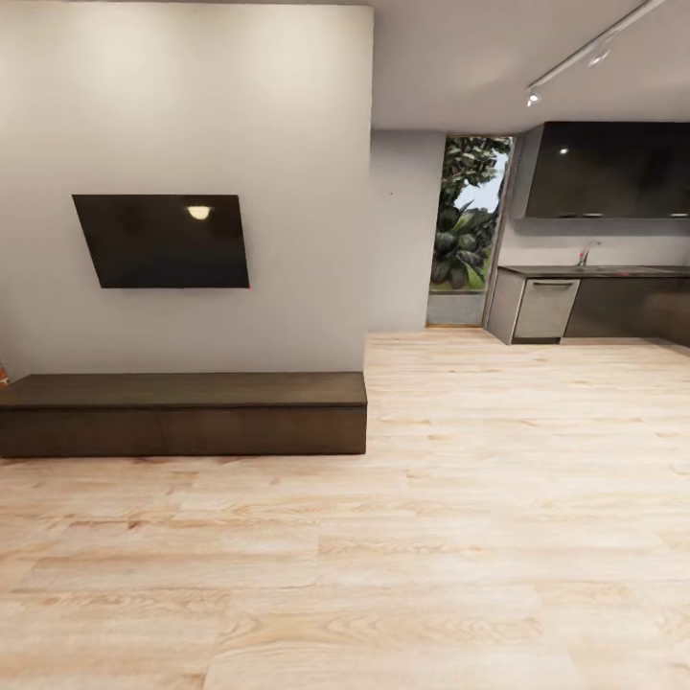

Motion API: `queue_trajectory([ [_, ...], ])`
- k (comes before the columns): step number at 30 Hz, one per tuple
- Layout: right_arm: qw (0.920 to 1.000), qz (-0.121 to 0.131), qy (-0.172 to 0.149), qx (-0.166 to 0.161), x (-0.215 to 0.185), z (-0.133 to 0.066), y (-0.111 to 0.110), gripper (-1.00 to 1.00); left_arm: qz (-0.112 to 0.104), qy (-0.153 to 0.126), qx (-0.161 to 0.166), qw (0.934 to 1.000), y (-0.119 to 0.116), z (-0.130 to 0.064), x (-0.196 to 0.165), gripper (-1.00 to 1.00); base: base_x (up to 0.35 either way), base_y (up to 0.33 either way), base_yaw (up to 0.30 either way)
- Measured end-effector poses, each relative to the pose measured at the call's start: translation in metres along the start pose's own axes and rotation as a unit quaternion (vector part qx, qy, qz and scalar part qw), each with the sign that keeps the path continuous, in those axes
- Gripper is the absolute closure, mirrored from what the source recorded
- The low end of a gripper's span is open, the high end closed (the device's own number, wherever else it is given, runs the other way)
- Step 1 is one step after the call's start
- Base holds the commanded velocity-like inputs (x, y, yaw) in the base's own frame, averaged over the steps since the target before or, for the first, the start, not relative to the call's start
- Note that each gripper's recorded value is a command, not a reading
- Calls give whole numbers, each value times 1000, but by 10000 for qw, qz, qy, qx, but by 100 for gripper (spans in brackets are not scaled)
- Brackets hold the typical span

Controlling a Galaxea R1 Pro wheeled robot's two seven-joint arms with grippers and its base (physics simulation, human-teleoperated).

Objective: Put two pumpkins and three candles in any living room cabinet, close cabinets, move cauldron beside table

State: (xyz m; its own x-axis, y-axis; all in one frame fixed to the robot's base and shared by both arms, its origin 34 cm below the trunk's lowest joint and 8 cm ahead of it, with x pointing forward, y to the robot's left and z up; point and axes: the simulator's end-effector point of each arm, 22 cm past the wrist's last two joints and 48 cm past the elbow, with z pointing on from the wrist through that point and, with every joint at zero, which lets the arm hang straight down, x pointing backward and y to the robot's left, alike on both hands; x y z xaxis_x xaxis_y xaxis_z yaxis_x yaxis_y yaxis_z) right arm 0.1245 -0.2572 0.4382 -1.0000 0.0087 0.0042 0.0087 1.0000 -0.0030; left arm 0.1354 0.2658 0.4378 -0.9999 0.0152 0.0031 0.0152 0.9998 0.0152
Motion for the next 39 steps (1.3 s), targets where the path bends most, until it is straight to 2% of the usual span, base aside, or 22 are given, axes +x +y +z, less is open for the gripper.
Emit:
queue_trajectory([
  [7, 10000, -5, -3, -2, 0, 0, 0, -100, 10, -20, 6, 10000, -1, 0, -1, -100, 276, 0, 0],
  [11, 10000, -13, -3, -17, 0, 0, 3, -100, 18, -234, 8, 9997, -1, 0, -10, -100, 302, 0, 0],
  [17, 10000, -45, -1, -39, 0, 0, 6, -100, 24, -375, 4, 9993, -1, -1, -16, -100, 303, 0, 0],
  [39, 9999, -26, -20, -103, -2, 0, 16, -100, 30, -557, -3, 9984, 0, -1, -24, -100, 303, 15, 0],
])
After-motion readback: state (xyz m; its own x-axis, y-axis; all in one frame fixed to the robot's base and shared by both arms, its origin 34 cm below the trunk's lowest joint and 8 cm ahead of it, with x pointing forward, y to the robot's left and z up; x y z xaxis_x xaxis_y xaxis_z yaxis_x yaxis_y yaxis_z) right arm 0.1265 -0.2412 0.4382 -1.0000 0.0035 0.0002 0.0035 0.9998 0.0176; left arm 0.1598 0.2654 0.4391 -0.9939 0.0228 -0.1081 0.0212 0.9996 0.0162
